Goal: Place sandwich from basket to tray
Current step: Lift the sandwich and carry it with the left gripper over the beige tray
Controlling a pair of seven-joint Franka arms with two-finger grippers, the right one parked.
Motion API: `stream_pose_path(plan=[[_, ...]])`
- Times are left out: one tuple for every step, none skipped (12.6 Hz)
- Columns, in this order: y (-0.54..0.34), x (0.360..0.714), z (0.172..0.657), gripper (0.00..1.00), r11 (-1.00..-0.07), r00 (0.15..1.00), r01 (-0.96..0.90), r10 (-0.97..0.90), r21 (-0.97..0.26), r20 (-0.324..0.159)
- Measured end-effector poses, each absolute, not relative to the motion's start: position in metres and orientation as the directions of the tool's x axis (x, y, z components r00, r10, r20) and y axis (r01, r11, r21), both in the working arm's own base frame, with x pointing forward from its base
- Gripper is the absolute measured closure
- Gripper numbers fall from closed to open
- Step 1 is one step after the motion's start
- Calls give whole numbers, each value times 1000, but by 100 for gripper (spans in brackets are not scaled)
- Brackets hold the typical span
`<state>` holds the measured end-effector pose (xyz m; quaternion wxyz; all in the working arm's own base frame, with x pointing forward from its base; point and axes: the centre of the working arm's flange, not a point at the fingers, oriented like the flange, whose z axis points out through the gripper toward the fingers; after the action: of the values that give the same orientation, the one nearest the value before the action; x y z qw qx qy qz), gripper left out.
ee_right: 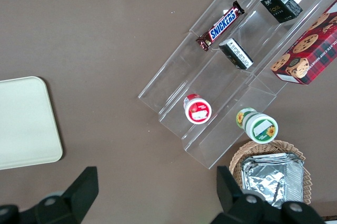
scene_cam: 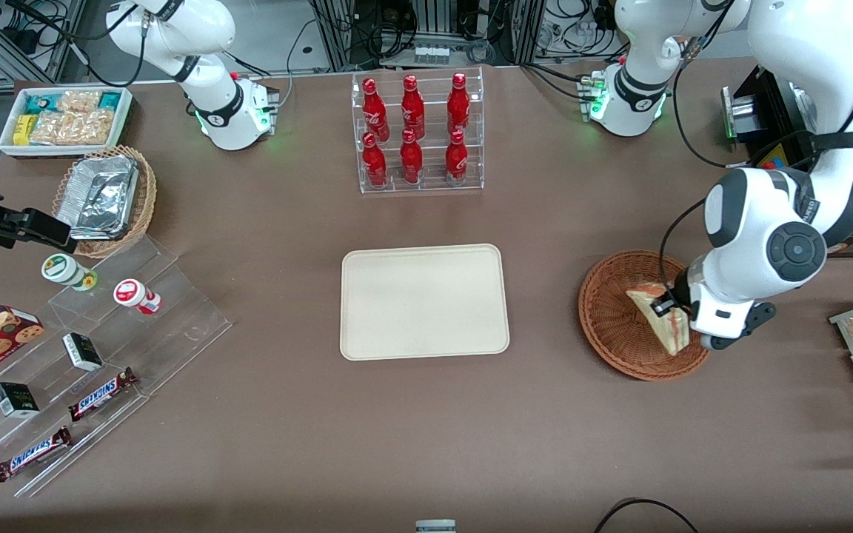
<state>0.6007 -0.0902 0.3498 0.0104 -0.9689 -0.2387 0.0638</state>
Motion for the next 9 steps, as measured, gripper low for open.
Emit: stream_pose_path(plan=[[-105,600,354,85,-900,892,433,435,-41,-119],[-123,599,358,85,-913,906,407,407,-30,-118],[-143,597,360,85,-927,919,376,375,-20,-121],[-165,593,360,85,-940,932,342,341,-14,-124],[-189,589,358,85,-952,944,305,304,-10,-127],[-216,584,356,85,-963,954,271,270,-7,-129],[-245,578,352,85,-969,960,248,246,-6,-132],[-273,573,348,85,-974,965,228,226,-4,-135],[-301,566,342,85,-980,970,201,199,-2,-140]])
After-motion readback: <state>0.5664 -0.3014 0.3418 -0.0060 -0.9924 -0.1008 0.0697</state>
